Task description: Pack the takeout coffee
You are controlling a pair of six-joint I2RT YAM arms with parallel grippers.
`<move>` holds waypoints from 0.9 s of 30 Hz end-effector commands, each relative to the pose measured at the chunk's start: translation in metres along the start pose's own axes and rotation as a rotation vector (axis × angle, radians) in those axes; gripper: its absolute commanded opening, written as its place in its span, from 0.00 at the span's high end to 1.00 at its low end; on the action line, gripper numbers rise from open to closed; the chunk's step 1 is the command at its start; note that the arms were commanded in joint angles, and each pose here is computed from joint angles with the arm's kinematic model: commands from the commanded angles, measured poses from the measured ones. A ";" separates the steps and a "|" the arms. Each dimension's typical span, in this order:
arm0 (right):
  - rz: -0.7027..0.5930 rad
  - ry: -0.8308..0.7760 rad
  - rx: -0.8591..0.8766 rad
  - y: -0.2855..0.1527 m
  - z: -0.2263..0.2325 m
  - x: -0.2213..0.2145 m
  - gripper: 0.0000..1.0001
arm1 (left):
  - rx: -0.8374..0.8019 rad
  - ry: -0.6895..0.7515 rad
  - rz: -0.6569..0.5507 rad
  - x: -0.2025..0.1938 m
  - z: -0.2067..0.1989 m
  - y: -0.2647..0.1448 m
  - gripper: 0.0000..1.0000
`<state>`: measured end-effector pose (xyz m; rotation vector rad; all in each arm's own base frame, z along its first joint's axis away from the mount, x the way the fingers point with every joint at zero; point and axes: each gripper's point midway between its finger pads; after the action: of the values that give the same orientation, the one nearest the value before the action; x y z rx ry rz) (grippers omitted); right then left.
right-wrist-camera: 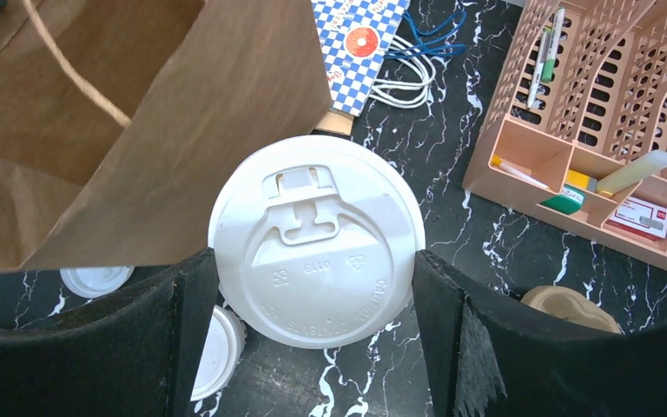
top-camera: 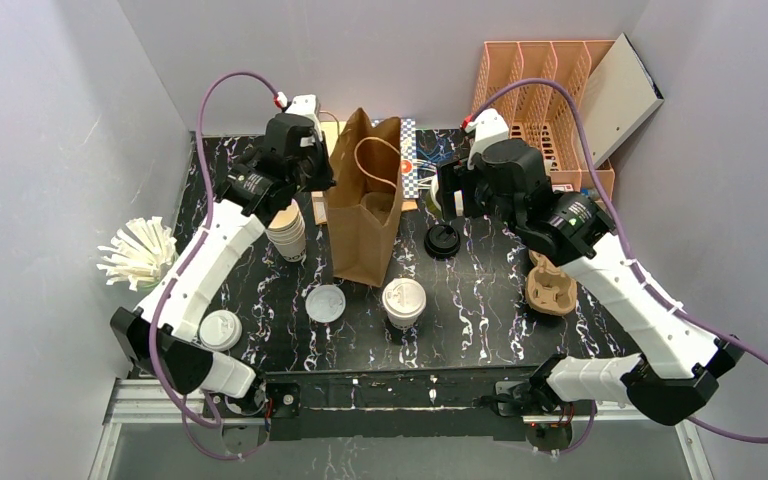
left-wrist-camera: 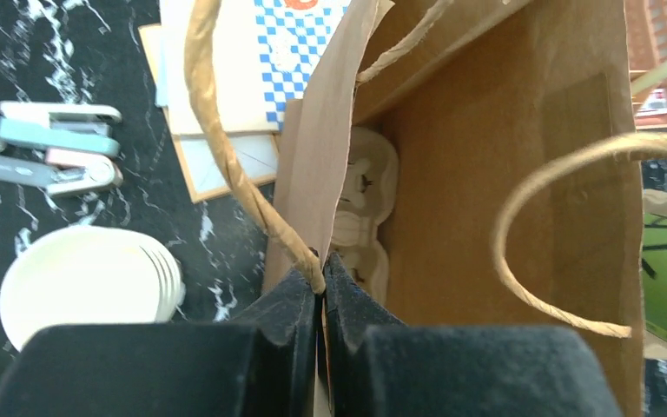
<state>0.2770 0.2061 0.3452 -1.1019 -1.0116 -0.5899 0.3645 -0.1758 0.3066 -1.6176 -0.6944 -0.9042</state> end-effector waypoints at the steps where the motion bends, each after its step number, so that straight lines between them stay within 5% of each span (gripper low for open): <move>1: -0.061 -0.003 -0.003 -0.009 -0.002 0.019 0.26 | -0.088 -0.170 -0.011 0.007 -0.015 -0.034 1.00; 3: -0.064 -0.007 0.003 -0.008 0.000 0.021 0.26 | -0.123 -0.228 -0.001 0.002 -0.022 -0.035 0.88; 8: -0.064 -0.016 0.021 -0.005 0.004 0.024 0.26 | -0.078 -0.204 -0.035 0.004 -0.008 -0.052 0.33; 10: -0.064 -0.018 0.021 -0.006 0.004 0.024 0.26 | -0.023 -0.148 -0.070 0.015 0.005 -0.065 0.26; 17: -0.080 -0.018 0.034 -0.014 0.003 0.027 0.28 | 0.014 0.155 -0.219 0.086 0.015 -0.090 0.19; 27: -0.086 0.001 0.054 -0.028 0.002 0.022 0.30 | -0.141 0.443 -0.277 0.139 -0.033 -0.020 0.39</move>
<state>0.2733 0.2052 0.3491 -1.0917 -1.0388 -0.5711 0.3852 -0.1813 0.4666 -1.4237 -0.7500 -1.3885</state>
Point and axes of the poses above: each gripper's point midway between its finger pads, its own y axis out along the fingers, its own z axis along the line the jaws close on, x = y × z, and after that the axes turned 6 degrees about y, right-handed
